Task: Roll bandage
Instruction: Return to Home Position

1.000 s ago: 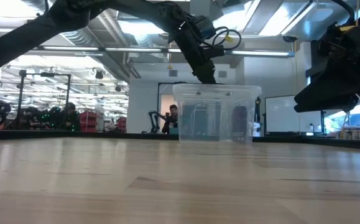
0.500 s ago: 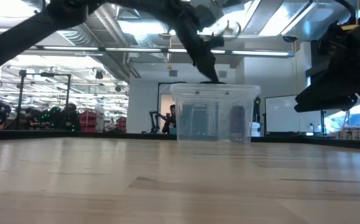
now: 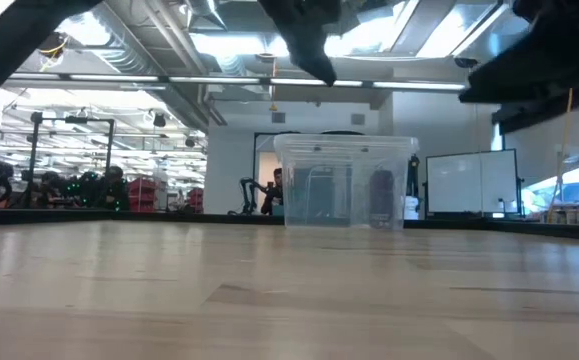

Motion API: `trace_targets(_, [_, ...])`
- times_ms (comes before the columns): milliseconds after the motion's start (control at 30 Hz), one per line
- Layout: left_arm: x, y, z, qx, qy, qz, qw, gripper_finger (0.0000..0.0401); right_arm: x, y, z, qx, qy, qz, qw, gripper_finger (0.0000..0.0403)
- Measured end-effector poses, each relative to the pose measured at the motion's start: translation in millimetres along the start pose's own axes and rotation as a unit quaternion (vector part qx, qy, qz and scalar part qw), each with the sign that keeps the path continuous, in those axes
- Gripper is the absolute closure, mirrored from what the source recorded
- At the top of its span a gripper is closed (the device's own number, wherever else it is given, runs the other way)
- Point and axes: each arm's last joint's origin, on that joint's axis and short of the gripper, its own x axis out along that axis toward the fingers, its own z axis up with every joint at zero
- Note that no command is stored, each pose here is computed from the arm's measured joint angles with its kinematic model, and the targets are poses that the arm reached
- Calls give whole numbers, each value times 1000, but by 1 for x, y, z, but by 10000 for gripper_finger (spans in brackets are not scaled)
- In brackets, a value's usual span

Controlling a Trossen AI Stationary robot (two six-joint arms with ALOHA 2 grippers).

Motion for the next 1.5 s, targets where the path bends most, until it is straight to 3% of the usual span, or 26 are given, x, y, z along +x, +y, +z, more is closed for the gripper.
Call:
trace_targets(133, [0, -24, -9, 0, 25, -9, 1000, 279, -9, -18, 19, -36, -18, 6, 999, 230])
trace_targets(267, [-7, -67, -20, 36, 7, 2, 999, 343, -16, -37, 29, -50, -20, 27, 998, 287])
trace_targets(367, [-10, -96, -41, 39, -37, -7, 999, 387, -22, -49, 31, -47, -26, 27, 998, 339])
trace_targets(500, [-32, -118, -78, -5, -140, -12, 990, 390, -29, -59, 20, -40, -46, 26, 998, 394])
trace_targets(700, [-59, -143, -136, -76, -253, -22, 964, 394, -38, -70, 2, -25, -79, 37, 996, 386])
trace_targets(800, [-69, -151, -159, -107, -305, -29, 946, 399, -43, -72, -1, -50, -108, 97, 988, 398])
trace_targets(933, [-66, -159, -189, -145, -321, -40, 935, 395, -51, -75, 8, -75, -179, 153, 969, 398])
trace_targets(1333, [-66, -170, -250, -198, -353, -31, 914, 399, -50, -100, 3, -72, -157, 96, 980, 400])
trace_targets(1500, [-66, -176, -281, -219, -382, -38, 897, 397, -52, -104, 3, -58, -159, 101, 980, 400])
